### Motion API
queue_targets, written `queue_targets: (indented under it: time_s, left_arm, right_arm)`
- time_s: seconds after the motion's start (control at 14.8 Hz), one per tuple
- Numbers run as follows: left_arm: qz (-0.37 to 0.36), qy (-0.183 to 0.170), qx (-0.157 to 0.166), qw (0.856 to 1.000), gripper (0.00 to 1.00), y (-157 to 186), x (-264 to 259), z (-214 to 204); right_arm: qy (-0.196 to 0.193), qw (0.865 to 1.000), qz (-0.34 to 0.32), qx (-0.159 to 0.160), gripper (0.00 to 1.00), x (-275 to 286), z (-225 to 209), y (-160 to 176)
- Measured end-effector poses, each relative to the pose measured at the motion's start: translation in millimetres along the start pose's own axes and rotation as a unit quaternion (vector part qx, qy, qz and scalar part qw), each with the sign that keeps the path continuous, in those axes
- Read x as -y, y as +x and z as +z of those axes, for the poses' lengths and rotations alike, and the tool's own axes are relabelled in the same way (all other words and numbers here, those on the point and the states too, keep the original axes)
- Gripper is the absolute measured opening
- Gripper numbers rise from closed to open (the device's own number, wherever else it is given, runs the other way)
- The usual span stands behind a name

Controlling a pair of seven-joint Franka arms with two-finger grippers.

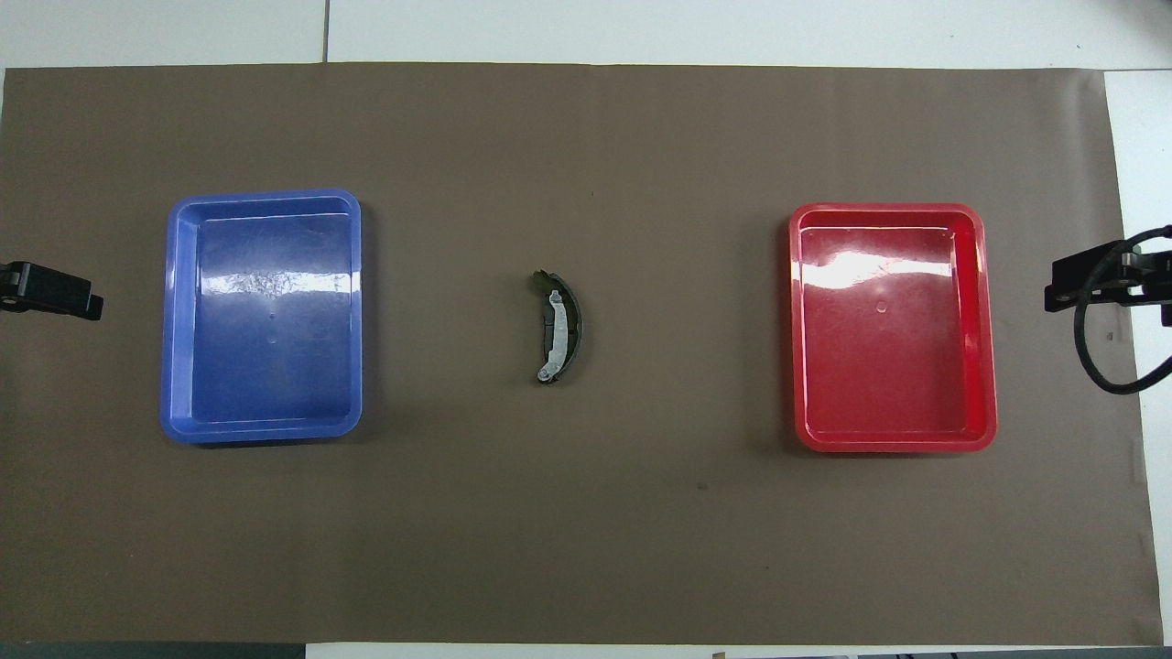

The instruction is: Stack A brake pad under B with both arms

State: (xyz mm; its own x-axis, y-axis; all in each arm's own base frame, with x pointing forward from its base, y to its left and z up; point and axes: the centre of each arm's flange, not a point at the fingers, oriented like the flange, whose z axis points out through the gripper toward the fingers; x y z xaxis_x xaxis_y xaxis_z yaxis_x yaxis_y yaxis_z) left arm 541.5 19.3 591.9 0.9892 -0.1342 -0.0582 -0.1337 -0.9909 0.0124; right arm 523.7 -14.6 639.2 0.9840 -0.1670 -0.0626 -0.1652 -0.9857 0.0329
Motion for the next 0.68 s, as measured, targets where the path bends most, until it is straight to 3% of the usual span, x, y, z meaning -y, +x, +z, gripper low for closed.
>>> queue_targets:
  time_s: [0.68]
  left_arm:
    - [0.000,0.000,0.000,1.000,1.00,0.0,0.0,0.0]
  right_arm:
    - [0.002,0.999,-0.039,-0.003,1.00,2.3,-2.4,2.8]
